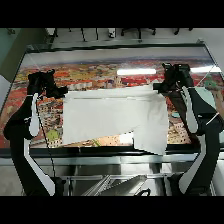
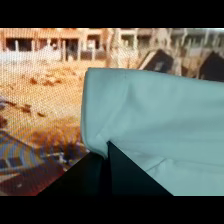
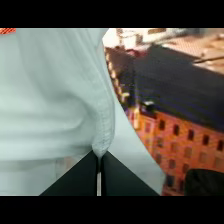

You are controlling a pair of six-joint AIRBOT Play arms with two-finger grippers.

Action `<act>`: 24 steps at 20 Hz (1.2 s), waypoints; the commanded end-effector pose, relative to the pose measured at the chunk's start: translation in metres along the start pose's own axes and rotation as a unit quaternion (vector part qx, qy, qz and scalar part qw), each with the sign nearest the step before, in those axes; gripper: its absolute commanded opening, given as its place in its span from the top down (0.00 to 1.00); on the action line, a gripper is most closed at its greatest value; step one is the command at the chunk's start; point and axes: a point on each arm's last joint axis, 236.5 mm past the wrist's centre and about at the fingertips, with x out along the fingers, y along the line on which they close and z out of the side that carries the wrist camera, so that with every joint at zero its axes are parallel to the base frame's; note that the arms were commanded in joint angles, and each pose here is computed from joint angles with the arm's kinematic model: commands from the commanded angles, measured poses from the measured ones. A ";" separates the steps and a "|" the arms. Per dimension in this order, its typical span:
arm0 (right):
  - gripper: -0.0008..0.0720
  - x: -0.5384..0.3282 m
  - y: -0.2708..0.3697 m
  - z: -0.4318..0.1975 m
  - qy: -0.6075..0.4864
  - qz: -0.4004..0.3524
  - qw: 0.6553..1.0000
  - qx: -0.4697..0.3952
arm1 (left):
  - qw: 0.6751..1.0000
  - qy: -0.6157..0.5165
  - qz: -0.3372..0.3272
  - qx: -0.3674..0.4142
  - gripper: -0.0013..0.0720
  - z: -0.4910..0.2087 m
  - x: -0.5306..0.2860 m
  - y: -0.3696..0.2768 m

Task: Fold the shirts.

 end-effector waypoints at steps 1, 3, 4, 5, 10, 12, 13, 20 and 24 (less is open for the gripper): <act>0.97 0.000 0.006 0.001 -0.003 0.011 1.000 0.005 | 1.000 0.001 -0.005 -0.001 0.97 0.000 0.001 -0.003; 0.97 0.000 0.008 0.001 -0.003 0.015 1.000 0.007 | 1.000 0.000 -0.007 0.001 0.97 0.000 0.000 -0.006; 0.97 0.000 0.008 0.001 -0.003 0.016 1.000 0.007 | 1.000 0.000 -0.007 0.001 0.97 0.000 0.000 -0.006; 0.96 0.000 0.009 0.001 -0.003 0.017 1.000 0.007 | 1.000 0.000 -0.007 0.002 0.96 0.000 0.000 -0.007; 0.48 -0.003 0.013 0.002 -0.003 0.027 0.999 0.019 | 1.000 0.022 -0.019 0.000 0.03 -0.009 -0.006 -0.014; 0.48 -0.023 0.008 0.007 -0.012 0.026 0.999 0.021 | 0.999 0.040 -0.019 0.006 0.03 -0.013 -0.027 -0.017; 0.48 -0.039 0.006 0.011 -0.022 0.026 0.999 0.022 | 0.999 0.040 -0.019 0.009 0.03 -0.013 -0.042 -0.018; 0.48 -0.175 -0.009 0.009 -0.096 0.023 0.995 0.018 | 0.997 -0.066 -0.023 0.016 0.03 -0.004 -0.151 -0.028; 0.49 -0.205 -0.024 -0.038 -0.038 0.006 0.999 0.005 | 0.999 -0.031 -0.015 0.014 0.03 -0.045 -0.206 -0.015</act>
